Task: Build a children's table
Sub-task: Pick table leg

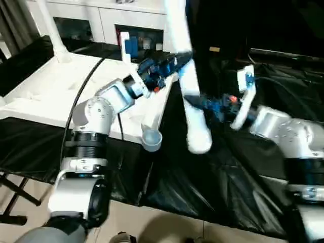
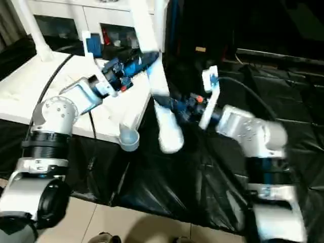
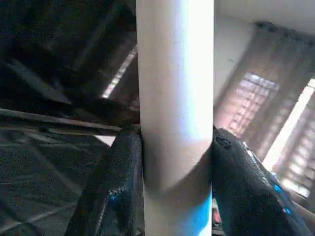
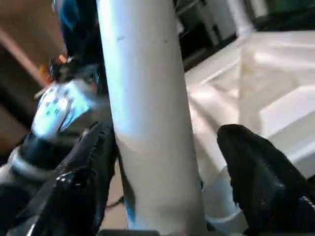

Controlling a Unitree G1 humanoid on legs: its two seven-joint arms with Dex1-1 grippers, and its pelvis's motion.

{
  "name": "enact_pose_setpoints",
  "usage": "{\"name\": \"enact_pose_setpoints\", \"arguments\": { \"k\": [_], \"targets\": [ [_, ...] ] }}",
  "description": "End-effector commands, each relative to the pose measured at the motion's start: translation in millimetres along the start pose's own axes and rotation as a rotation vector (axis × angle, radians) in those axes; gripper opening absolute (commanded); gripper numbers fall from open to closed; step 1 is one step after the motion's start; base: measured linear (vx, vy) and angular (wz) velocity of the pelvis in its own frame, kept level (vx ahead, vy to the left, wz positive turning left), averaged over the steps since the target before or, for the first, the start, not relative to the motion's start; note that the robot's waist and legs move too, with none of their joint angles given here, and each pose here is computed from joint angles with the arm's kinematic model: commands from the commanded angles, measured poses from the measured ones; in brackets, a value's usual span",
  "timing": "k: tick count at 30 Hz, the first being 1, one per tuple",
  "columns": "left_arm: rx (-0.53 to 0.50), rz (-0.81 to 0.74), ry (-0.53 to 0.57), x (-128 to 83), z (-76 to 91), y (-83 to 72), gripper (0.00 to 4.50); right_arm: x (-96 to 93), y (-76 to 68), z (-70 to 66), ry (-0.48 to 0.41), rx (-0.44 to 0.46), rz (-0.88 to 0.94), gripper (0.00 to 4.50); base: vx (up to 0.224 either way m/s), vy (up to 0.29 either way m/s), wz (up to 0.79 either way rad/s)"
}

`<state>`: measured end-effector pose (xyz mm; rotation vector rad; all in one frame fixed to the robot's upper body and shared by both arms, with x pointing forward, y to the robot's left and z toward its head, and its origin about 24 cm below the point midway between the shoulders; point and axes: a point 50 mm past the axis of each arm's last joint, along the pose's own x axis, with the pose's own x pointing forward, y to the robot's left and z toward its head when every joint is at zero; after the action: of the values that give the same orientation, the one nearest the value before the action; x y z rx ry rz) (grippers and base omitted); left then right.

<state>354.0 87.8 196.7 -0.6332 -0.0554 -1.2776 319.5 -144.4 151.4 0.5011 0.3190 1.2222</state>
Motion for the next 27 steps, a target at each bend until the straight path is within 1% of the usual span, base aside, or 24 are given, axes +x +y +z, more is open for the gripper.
{"name": "enact_pose_setpoints", "arguments": {
  "k": [1,3,9,11,14,21,22,23,24,25,26,27],
  "targets": [
    [0.011,-0.082,0.014,7,6.5,-6.9,1.77,0.8,3.2,-3.5,0.048,-0.004,0.040,3.73,0.000,0.000,0.00],
    [0.015,-0.112,0.021,9,7.8,-7.9,1.77,1.4,4.6,-5.8,0.092,-0.015,0.073,3.73,0.000,0.000,0.00],
    [-0.011,-0.198,0.013,12,10.2,-13.7,1.77,6.4,8.2,-10.8,0.157,-0.025,0.134,3.73,0.000,0.000,0.00],
    [-0.006,-0.206,0.021,13,9.4,-13.8,1.77,8.4,7.9,-12.2,0.167,-0.024,0.140,3.47,0.000,0.000,0.00],
    [-0.005,-0.208,0.027,13,8.7,-12.7,1.77,9.7,7.0,-11.0,0.159,-0.023,0.137,3.29,0.000,0.000,0.00],
    [-0.012,-0.214,0.035,11,8.8,-11.9,1.77,10.0,5.7,-10.7,0.144,-0.025,0.127,2.64,0.000,0.000,0.00],
    [-0.011,-0.214,0.036,11,8.9,-11.8,1.77,10.7,5.4,-10.7,0.138,-0.029,0.118,2.64,0.000,0.000,0.00],
    [-0.004,-0.205,0.036,10,9.2,-11.2,1.77,11.9,4.9,-10.8,0.131,-0.038,0.101,2.47,0.000,0.000,0.00],
    [-0.001,-0.200,0.036,10,9.4,-10.8,1.77,12.6,4.5,-10.8,0.128,-0.044,0.089,2.47,0.000,0.000,0.00],
    [0.002,-0.196,0.035,10,9.5,-10.5,2.33,13.2,4.2,-10.8,0.124,-0.050,0.079,2.39,0.000,0.000,0.00],
    [0.024,-0.131,0.045,11,8.4,-6.7,2.47,15.4,2.0,-9.9,0.110,-0.081,0.024,2.27,0.000,0.000,0.00],
    [0.031,-0.106,0.049,12,7.7,-5.1,2.47,16.4,0.9,-9.4,0.103,-0.093,-0.002,2.21,0.000,0.000,0.00]
  ]
}}
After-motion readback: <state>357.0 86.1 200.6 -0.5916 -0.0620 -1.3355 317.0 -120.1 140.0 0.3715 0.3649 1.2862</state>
